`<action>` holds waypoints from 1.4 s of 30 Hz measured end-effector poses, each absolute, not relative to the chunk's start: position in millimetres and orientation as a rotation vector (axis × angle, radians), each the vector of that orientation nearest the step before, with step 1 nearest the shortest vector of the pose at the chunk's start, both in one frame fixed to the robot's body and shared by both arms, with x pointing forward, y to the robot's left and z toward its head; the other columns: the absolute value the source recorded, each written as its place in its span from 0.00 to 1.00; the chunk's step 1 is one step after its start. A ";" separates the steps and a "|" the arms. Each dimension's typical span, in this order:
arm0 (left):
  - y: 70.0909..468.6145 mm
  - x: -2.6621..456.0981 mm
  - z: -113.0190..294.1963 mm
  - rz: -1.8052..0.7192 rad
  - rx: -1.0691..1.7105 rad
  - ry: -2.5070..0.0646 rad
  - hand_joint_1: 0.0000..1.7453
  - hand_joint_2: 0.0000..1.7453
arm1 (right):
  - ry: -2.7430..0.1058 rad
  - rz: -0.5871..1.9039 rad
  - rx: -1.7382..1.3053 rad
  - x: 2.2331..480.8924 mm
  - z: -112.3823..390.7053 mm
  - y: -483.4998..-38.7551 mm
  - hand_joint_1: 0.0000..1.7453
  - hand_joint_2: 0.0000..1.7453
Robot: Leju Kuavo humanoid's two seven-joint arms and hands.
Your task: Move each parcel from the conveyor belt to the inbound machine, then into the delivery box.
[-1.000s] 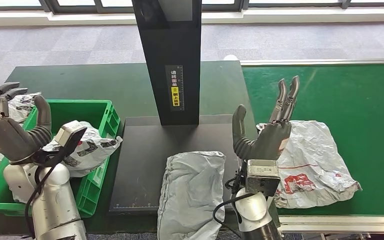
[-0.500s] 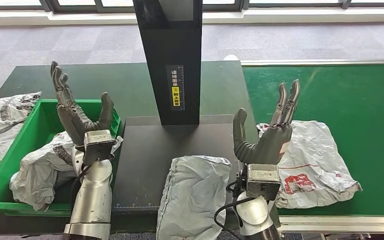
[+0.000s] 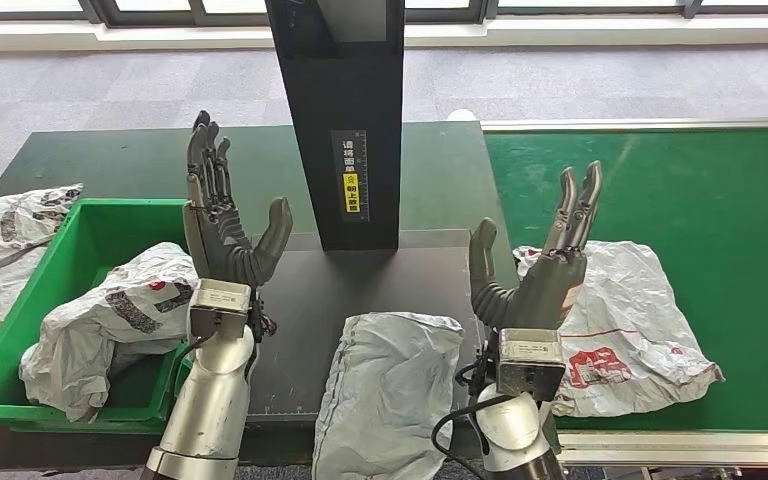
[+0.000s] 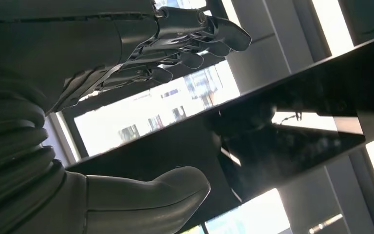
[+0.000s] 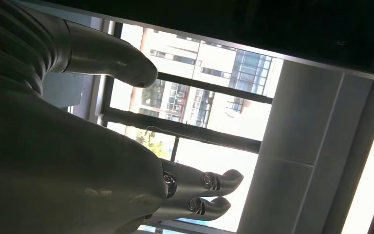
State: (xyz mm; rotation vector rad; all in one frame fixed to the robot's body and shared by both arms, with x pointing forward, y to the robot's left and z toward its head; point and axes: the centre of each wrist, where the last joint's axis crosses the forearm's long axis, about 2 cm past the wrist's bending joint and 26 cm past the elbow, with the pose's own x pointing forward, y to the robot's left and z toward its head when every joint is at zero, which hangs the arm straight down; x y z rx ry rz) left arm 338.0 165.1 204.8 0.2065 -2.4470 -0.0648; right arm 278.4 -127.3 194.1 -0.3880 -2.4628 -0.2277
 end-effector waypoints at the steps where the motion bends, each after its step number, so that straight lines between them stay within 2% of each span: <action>1: 163.3 337.0 203.8 -0.071 0.163 -2.444 0.00 1.00 | -2.462 -0.227 -0.389 278.3 193.7 -127.7 0.00 1.00; 8: 153.3 333.3 200.7 -0.123 0.067 -2.439 0.00 1.00 | -2.452 -0.218 -0.397 275.9 189.3 -129.8 0.00 1.00; 16: 146.5 329.1 192.7 -0.349 0.155 -2.409 0.00 1.00 | -2.448 -0.211 -0.406 274.8 187.0 -131.4 0.00 1.00; 31: 142.7 311.8 158.3 -0.588 0.220 -2.278 0.00 1.00 | -2.430 -0.216 -0.449 273.4 182.1 -140.4 0.00 1.00; 42: 138.5 303.7 148.4 -0.721 0.263 -2.218 0.00 1.00 | -2.428 -0.221 -0.442 274.4 182.1 -142.1 0.00 1.00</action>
